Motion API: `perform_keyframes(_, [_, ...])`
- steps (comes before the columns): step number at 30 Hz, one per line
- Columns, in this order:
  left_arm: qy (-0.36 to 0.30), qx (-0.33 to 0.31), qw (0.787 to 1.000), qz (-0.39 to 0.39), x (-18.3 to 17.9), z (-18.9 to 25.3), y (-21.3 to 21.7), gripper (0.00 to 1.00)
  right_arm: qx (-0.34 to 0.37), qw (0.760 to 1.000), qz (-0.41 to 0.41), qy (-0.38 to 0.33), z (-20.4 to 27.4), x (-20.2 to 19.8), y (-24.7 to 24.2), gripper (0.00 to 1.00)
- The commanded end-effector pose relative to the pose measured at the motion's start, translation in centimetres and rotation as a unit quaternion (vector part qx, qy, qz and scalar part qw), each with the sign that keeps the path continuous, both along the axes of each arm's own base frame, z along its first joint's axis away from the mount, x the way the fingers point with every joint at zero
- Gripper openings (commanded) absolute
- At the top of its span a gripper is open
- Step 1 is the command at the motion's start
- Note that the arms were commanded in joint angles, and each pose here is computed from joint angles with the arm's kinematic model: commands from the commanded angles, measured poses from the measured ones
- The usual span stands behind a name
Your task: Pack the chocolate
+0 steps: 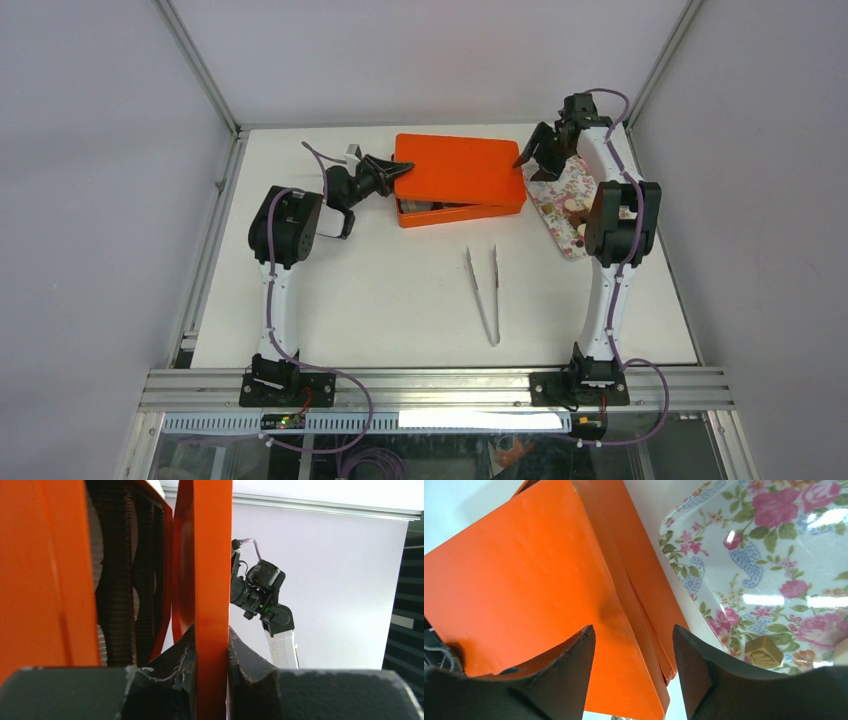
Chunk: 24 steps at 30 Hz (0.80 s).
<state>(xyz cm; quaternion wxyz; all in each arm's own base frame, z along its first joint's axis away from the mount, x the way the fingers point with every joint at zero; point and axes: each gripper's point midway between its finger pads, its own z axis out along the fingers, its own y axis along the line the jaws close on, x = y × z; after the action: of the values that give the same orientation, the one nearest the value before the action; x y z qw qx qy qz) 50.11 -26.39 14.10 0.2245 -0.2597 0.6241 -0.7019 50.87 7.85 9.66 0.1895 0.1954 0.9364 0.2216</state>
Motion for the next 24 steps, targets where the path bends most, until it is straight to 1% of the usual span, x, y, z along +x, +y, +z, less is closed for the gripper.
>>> perform_keyframes(1, [-0.08, -0.012, 0.997, -0.001, -1.3, 2.2, -0.1, 0.0, 0.028, 0.999, 0.011, -0.02, 0.7, 0.8, 0.9, 0.62])
perform_keyframes(7, [-0.079, -0.007, 0.997, -0.015, -1.7, 1.9, -0.4, 0.0, 0.032, 0.999, 0.017, -0.02, 0.5, 0.8, 1.1, 0.61])
perform_keyframes(12, [-0.07, -0.002, 0.997, -0.022, -1.7, 1.4, -0.6, 0.0, 0.037, 0.999, 0.019, -0.026, 0.7, 1.0, 1.2, 0.51])
perform_keyframes(15, [-0.065, 0.0, 0.997, -0.028, -1.7, 1.3, -0.7, 0.0, 0.042, 0.999, 0.021, -0.026, 0.7, 1.2, 1.4, 0.49])
perform_keyframes(24, [-0.063, 0.008, 0.997, -0.039, -1.6, 1.3, -1.0, 0.0, 0.067, 0.996, 0.028, -0.042, 1.8, 1.7, 2.2, 0.36])
